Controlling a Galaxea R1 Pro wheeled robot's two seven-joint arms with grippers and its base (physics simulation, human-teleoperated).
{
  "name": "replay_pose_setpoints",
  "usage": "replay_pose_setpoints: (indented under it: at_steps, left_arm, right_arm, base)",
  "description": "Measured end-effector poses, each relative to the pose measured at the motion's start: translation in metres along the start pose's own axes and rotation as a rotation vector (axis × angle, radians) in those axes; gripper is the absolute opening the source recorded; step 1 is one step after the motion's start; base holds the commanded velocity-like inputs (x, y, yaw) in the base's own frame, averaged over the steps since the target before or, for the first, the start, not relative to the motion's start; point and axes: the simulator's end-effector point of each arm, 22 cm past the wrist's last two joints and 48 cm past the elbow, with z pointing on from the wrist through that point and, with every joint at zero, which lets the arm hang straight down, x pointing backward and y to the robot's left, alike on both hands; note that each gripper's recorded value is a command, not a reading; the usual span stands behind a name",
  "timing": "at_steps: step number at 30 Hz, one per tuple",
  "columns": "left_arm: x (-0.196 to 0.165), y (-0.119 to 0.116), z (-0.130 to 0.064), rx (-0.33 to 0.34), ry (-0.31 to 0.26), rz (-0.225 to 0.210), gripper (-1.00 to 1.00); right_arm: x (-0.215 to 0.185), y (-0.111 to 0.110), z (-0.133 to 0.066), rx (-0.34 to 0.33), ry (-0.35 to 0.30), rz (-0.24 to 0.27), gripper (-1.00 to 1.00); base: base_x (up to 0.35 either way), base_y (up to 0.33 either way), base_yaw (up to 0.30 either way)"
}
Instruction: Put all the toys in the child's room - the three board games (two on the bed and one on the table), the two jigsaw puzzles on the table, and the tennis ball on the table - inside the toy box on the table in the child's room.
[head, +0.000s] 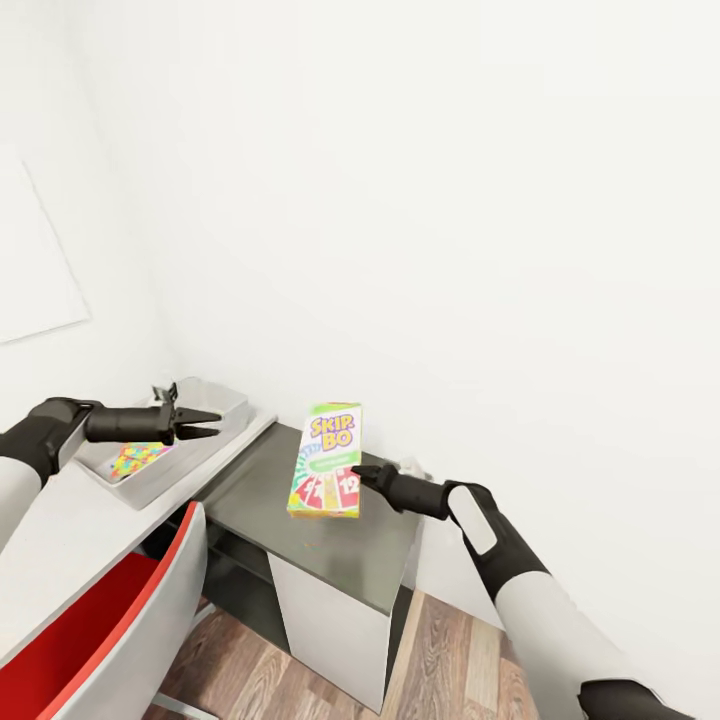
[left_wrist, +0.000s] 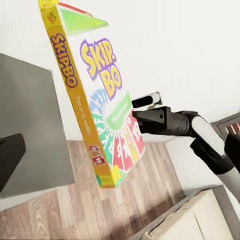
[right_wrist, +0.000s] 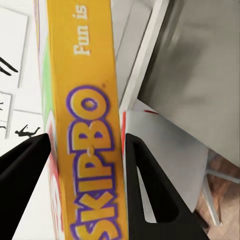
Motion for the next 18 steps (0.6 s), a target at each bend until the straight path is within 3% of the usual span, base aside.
replay_pose_setpoints:
  at_steps: [5, 12, 18]
  left_arm:
    - [0.002, 0.009, -0.017, -0.042, 0.004, -0.006, 1.0]
    - [0.004, 0.018, -0.038, -0.09, 0.001, -0.017, 1.0]
    - [0.003, 0.018, -0.044, -0.097, -0.005, -0.032, 1.0]
  right_arm:
    - [-0.003, 0.003, 0.003, 0.013, -0.01, -0.006, -1.0]
    - [0.003, 0.019, 0.012, -0.012, -0.006, 0.0, -1.0]
    - [-0.001, 0.034, 0.018, -0.026, -0.008, -0.013, -1.0]
  base:
    - [0.0, 0.0, 0.076]
    - [0.0, 0.0, 0.25]
    - [0.0, 0.0, 0.277]
